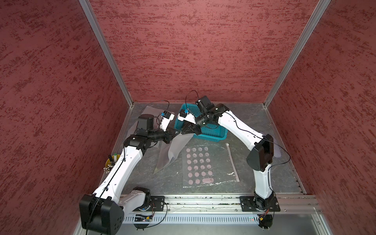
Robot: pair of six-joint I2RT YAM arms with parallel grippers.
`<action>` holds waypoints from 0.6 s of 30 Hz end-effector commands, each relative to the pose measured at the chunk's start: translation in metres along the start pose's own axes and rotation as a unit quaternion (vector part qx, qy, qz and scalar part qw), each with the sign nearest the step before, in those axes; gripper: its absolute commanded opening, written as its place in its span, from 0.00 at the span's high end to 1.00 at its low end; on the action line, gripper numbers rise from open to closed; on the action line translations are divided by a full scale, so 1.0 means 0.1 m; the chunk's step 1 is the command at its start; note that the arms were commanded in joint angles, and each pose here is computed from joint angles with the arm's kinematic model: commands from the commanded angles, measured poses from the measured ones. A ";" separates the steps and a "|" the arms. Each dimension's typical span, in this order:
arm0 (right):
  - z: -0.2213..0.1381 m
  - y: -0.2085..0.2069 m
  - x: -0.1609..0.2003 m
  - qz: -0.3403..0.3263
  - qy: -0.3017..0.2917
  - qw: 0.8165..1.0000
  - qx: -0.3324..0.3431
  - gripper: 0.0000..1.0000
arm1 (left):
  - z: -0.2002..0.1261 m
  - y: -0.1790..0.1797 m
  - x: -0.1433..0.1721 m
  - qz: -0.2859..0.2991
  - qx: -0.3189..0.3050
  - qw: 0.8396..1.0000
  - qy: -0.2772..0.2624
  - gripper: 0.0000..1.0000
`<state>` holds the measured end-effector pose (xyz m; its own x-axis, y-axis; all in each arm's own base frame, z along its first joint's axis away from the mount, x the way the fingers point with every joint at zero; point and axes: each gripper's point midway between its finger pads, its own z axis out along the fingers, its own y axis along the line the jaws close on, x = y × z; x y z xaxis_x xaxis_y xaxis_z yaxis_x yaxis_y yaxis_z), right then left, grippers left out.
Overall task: Place the eggplant in a zip-top bag and seal the zipper
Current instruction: Zip the zipper on the zipper food storage bag.
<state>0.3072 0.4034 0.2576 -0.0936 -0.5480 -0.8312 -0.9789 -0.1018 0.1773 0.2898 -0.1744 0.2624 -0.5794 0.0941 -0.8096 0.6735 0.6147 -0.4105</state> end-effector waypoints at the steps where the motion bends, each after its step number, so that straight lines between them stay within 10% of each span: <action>1: 0.01 -0.05 0.00 0.001 0.004 1.000 0.005 0.93 | -0.14 -0.10 -0.15 0.032 -0.005 0.999 -0.026 1.00; 18: -0.06 -0.17 0.10 0.027 0.007 1.000 0.010 0.92 | -0.71 -0.13 -0.47 0.061 -0.044 0.990 -0.123 1.00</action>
<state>0.3086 0.4064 0.2719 -0.0745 -0.5088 -0.8577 -0.9792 -0.1256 0.1596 0.2748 -0.1377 0.3098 -0.4596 0.0061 -0.8881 0.6637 0.6668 -0.3389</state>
